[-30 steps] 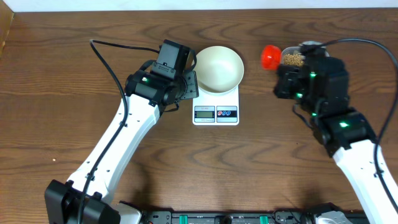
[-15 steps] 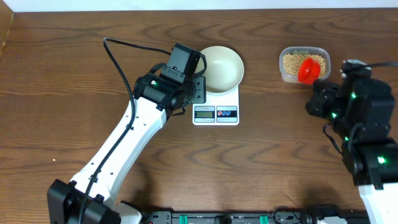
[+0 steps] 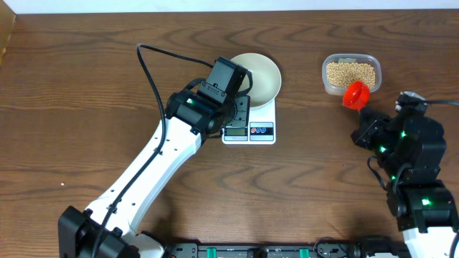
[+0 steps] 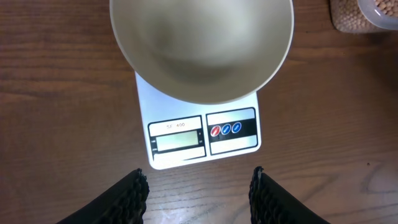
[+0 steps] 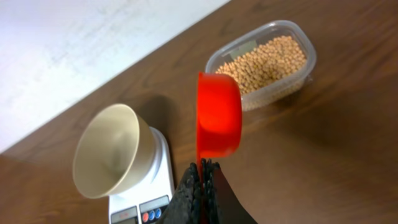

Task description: Scoop item into bowl and weigh 50g on scale

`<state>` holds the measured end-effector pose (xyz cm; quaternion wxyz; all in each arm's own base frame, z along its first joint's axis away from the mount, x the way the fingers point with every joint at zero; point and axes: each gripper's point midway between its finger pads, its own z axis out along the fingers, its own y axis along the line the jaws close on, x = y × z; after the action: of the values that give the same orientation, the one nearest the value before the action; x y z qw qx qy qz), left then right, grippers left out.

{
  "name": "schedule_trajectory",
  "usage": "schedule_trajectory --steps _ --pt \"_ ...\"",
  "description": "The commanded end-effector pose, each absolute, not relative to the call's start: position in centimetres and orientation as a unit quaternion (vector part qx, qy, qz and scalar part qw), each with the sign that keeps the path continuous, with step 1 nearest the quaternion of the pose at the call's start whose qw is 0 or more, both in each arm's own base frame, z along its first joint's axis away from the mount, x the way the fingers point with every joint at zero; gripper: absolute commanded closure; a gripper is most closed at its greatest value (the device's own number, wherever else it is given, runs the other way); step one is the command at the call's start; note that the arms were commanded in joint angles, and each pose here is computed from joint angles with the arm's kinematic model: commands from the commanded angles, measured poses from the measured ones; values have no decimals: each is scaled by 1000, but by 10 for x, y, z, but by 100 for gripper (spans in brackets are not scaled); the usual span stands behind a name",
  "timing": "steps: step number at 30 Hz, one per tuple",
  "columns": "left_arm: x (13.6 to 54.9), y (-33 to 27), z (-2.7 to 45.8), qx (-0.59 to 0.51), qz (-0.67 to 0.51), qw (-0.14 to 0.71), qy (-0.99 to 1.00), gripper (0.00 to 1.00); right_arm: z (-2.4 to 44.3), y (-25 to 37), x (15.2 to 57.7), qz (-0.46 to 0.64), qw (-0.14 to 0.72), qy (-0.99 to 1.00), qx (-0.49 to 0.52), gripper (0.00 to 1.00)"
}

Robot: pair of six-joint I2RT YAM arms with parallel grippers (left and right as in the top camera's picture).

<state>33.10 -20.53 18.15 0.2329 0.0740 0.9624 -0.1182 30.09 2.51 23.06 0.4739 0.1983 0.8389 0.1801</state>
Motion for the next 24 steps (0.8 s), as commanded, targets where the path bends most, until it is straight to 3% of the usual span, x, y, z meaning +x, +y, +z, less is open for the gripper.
schedule_trajectory --steps 1,9,24 --pt "332 -206 183 83 -114 236 961 45 226 29 298 207 477 831 200 99" --pt "332 -206 183 83 -115 236 961 45 209 25 298 222 473 827 208 99" --pt "324 -209 180 89 -125 218 964 45 223 29 302 248 490 813 193 99"
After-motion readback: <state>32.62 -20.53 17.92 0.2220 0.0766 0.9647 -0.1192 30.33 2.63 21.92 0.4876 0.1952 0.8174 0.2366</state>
